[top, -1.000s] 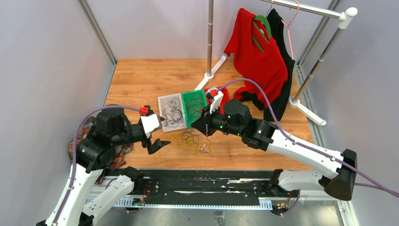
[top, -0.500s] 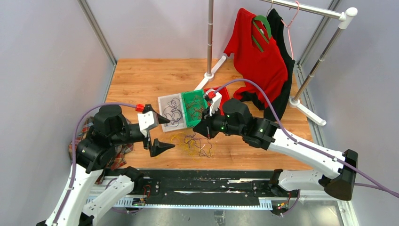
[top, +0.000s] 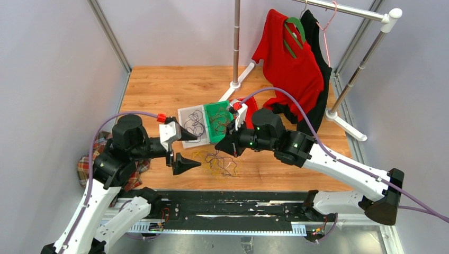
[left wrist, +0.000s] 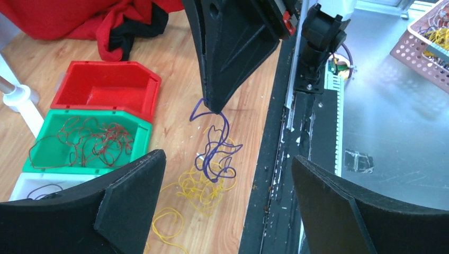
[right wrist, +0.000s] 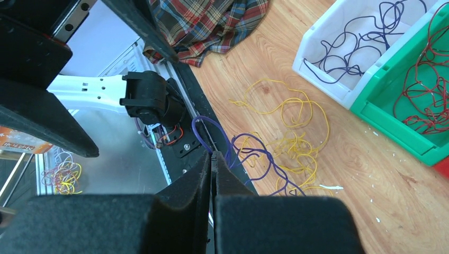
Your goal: Untangle the cables
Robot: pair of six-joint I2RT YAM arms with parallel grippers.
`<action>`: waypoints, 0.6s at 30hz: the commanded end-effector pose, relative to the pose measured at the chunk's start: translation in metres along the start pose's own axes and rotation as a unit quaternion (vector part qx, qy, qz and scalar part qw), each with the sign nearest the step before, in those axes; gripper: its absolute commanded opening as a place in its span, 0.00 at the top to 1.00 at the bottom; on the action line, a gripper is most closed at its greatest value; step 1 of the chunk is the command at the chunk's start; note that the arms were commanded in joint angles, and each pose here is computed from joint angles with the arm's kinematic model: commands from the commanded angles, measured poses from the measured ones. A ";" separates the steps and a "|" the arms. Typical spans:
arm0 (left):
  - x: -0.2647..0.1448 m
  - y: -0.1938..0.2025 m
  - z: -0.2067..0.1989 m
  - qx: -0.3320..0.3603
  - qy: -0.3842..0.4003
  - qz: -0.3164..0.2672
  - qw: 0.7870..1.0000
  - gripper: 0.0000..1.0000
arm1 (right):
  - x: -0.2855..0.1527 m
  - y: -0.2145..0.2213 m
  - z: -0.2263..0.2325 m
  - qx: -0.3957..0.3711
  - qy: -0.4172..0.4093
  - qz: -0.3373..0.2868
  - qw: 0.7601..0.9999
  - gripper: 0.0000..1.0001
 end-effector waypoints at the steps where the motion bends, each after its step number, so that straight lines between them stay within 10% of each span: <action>1: 0.013 -0.011 0.008 -0.031 0.015 -0.032 0.999 0.08 | 0.000 -0.011 0.008 -0.024 -0.022 -0.020 0.999 0.99; 18: 0.030 -0.009 0.008 -0.077 0.102 -0.009 0.992 0.62 | 0.010 -0.014 0.017 -0.026 -0.071 -0.015 0.997 0.99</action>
Point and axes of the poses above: each gripper's point midway between its finger pads, its own x axis out along the fingers, its own z axis along the line the jaws close on, y = z × x, the point moved 6 cm from there along -x, back along the fingers, and after that the axes turned 9 degrees about -x, right-handed, at the moved point
